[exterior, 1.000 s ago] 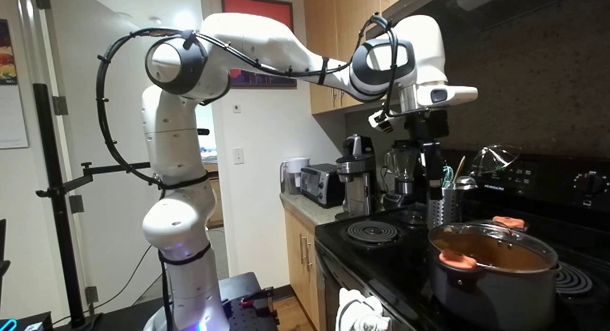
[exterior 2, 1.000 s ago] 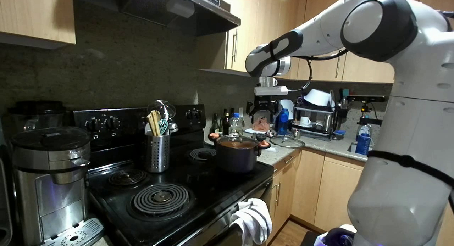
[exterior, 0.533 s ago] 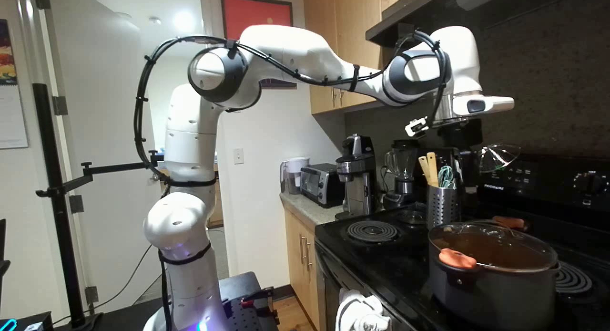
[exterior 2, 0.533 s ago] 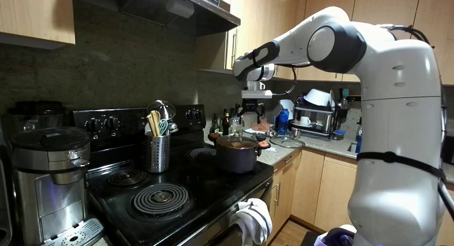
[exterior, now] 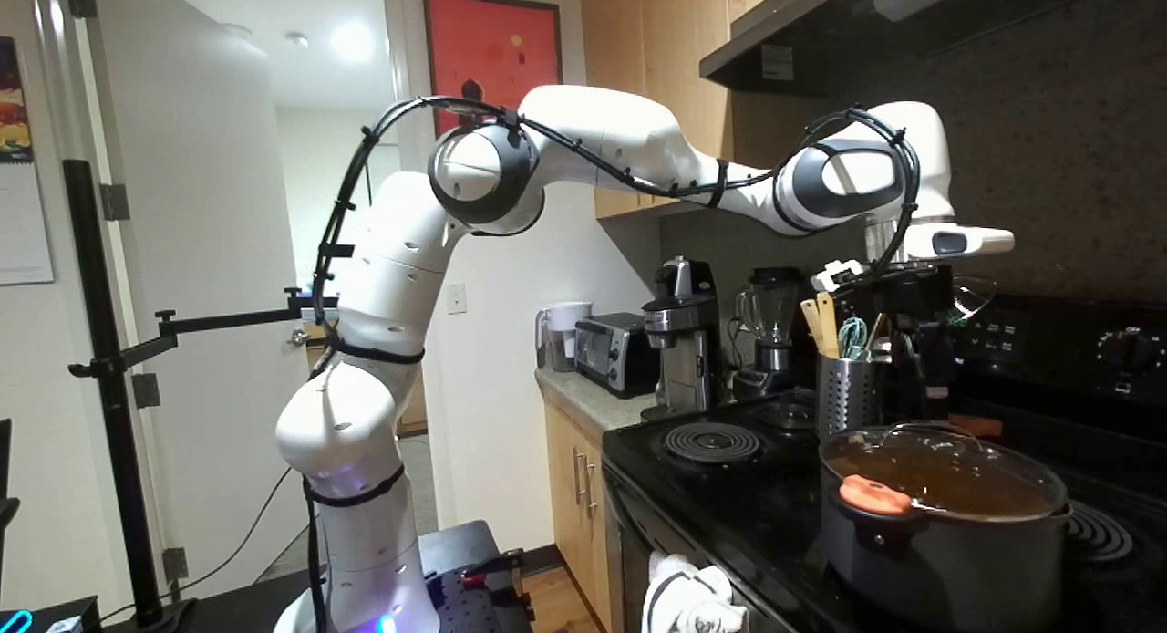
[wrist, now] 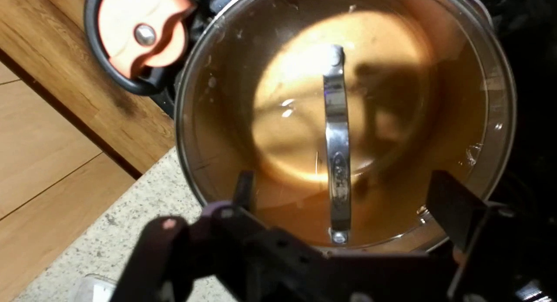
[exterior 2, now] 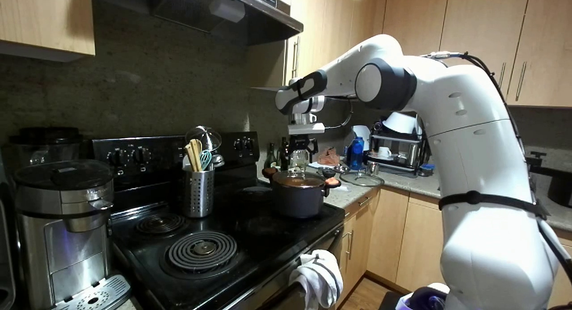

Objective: Take the clear lid from the black pot and place it on the stove then take the white towel and place it in the black pot

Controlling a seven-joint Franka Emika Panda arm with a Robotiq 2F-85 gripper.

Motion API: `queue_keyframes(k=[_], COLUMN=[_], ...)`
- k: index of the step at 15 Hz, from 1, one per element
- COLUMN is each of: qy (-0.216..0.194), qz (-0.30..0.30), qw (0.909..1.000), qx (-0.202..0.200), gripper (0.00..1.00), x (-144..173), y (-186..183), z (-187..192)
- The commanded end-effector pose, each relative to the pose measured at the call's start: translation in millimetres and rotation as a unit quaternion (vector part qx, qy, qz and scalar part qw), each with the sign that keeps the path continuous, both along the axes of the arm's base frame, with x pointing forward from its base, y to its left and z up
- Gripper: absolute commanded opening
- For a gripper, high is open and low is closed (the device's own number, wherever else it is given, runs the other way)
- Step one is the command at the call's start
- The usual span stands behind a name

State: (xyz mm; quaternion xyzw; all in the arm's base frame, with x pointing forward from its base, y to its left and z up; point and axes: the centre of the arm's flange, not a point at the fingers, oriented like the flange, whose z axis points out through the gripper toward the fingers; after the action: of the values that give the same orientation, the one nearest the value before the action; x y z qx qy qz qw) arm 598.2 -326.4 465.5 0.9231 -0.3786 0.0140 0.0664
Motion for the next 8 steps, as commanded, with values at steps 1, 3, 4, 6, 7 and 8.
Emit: queue_keyframes(k=[1,3,4,6,7,8], qy=[0.012,0.018,0.019,0.022,0.021,0.02], qz=[0.006,0.007,0.005,0.001,0.001,0.002], qw=[0.9998,0.9997,0.9997,0.9996,0.9996,0.9996], qx=[0.016,0.014,0.014,0.017,0.019,0.019], gripper=[1.0,1.0,1.0,1.0,1.0,1.0], x=[18,18,18,17,16,16], y=[-4,-6,-7,-9,-9,-9], z=[-4,-13,-17,-21,-22,-22])
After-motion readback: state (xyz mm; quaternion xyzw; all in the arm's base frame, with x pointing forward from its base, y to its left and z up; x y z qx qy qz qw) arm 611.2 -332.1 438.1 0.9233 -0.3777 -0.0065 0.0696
